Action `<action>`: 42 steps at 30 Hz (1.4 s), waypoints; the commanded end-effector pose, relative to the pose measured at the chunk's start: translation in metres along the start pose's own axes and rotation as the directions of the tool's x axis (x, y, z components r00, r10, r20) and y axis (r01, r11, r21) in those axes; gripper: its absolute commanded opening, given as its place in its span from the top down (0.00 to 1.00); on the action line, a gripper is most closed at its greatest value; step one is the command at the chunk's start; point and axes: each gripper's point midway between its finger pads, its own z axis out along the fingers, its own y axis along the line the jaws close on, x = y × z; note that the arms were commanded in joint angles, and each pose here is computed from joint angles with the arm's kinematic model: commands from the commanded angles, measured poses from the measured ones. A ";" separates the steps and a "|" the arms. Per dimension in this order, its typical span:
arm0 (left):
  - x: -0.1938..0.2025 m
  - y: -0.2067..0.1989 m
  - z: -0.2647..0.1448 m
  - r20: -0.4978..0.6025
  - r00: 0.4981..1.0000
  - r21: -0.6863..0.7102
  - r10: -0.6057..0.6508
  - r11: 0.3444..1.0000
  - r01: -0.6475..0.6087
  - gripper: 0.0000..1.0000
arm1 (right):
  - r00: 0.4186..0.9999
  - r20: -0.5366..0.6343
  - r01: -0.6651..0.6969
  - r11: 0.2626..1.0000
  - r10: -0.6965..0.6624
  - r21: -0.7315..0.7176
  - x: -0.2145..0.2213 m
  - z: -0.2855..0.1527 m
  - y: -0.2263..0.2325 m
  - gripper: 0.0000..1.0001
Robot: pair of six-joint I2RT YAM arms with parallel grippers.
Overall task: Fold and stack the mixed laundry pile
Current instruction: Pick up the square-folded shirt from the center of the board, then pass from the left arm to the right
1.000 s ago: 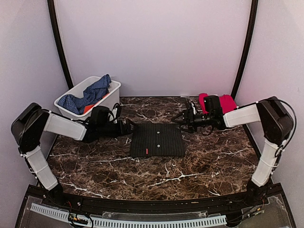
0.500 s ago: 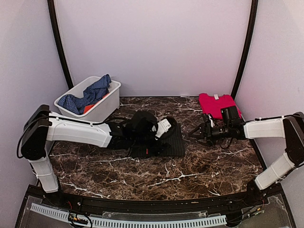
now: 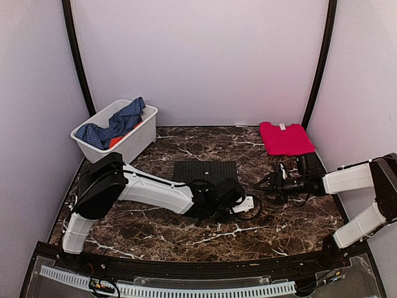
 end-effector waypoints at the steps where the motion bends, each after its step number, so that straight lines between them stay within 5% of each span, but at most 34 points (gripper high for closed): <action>1: 0.015 0.006 0.018 -0.084 0.989 -0.078 0.119 0.989 -0.126 0.68 | 1.000 0.020 -0.007 1.000 0.007 -0.024 -0.003 0.002 -0.001 0.29; 8: -0.010 0.019 0.006 0.005 0.999 -0.095 0.038 0.995 -0.037 0.99 | 0.998 0.032 -0.061 0.997 0.063 -0.044 -0.004 0.006 -0.004 0.28; 15: -0.059 0.039 -0.043 0.231 0.960 0.003 -0.158 0.987 0.162 1.00 | 0.994 0.030 -0.107 0.990 0.110 -0.089 -0.013 0.019 -0.002 0.20; 29: -0.065 0.038 -0.049 0.260 0.946 0.051 -0.194 0.981 0.187 1.00 | 0.991 -0.027 -0.132 0.972 0.129 -0.193 -0.027 0.060 0.031 0.12; 35: -0.064 0.036 -0.052 0.263 0.943 0.062 -0.202 0.979 0.192 1.00 | 0.983 -0.049 -0.181 0.964 0.175 -0.195 -0.029 0.077 0.024 0.20; 42: -0.069 0.032 -0.065 0.313 0.933 0.080 -0.179 0.983 0.162 1.00 | 0.968 -0.136 -0.243 0.930 0.212 -0.277 -0.025 0.097 0.018 0.50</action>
